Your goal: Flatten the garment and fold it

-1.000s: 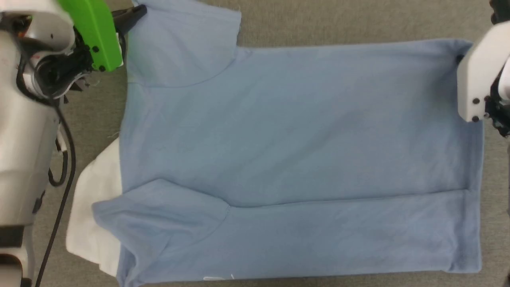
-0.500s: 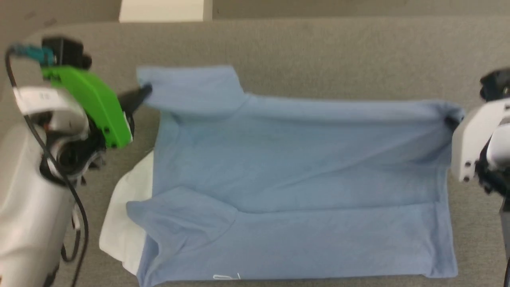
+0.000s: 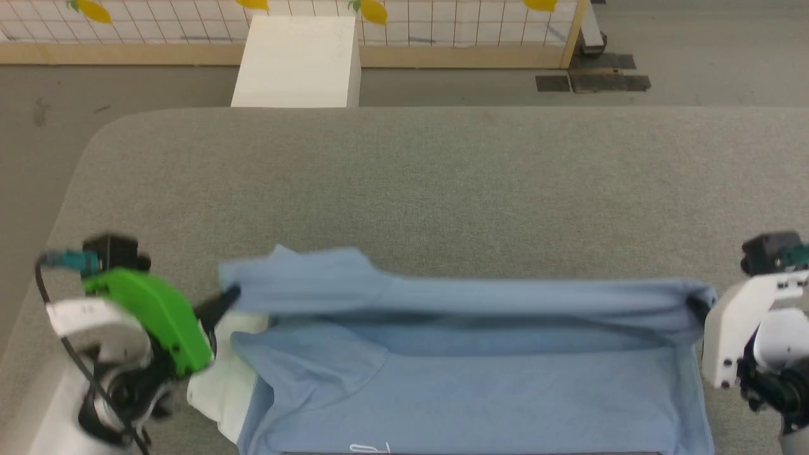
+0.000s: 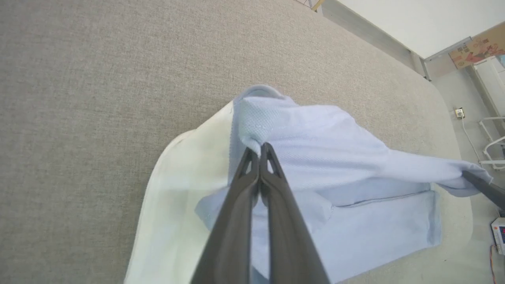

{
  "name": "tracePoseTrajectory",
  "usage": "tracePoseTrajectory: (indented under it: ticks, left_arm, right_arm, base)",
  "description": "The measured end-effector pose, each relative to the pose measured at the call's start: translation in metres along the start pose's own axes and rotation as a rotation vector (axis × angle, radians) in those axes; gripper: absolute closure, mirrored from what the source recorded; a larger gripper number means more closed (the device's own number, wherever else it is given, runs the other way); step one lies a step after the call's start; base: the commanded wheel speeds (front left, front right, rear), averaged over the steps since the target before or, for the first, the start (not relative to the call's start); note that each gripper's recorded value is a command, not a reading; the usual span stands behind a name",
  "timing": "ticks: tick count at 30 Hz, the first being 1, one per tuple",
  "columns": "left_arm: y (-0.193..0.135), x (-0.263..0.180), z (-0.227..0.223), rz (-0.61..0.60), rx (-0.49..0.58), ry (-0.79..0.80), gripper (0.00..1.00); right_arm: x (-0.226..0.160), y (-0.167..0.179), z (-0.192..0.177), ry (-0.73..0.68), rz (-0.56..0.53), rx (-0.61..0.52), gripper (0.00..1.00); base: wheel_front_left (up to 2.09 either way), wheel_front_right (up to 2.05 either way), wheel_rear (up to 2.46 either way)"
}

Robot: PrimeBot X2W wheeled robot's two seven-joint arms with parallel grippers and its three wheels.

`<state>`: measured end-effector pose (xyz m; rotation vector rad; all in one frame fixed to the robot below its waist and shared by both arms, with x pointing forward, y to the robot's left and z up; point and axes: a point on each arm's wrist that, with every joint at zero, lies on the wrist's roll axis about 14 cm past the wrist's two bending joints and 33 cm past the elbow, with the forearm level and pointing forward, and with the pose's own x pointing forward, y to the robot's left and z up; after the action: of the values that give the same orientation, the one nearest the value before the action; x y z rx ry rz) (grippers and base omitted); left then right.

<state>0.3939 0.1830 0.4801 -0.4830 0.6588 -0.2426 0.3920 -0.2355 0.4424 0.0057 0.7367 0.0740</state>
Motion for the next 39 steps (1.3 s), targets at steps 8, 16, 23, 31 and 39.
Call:
tracePoseTrajectory:
  ticks: [8,16,23,31,39]
  left_arm:
    - [0.024,-0.011,-0.06,0.072,-0.126,0.105,1.0]
    - [0.045,-0.007,-0.111,0.149,-0.218,0.263,1.0]
    - [0.048,-0.005,-0.112,0.163,-0.212,0.286,0.0]
    - [0.039,-0.031,-0.053,0.162,-0.084,0.147,0.0]
    - [-0.003,-0.06,0.073,0.028,0.067,-0.416,0.0]
  right_arm:
    - [-0.003,0.002,-0.049,0.1,0.008,0.046,1.0]
    - [-0.001,0.009,-0.083,0.197,0.015,0.054,1.0]
    - [-0.003,0.008,-0.085,0.195,0.006,0.08,0.0]
    - [-0.041,-0.011,-0.039,0.06,0.0,0.096,0.0]
    - [-0.07,-0.04,-0.005,-0.053,-0.063,0.121,0.0]
  base:
    - [0.0,0.0,0.0]
    - [0.0,0.0,0.0]
    - [0.0,0.0,0.0]
    - [0.0,0.0,0.0]
    - [0.0,0.0,0.0]
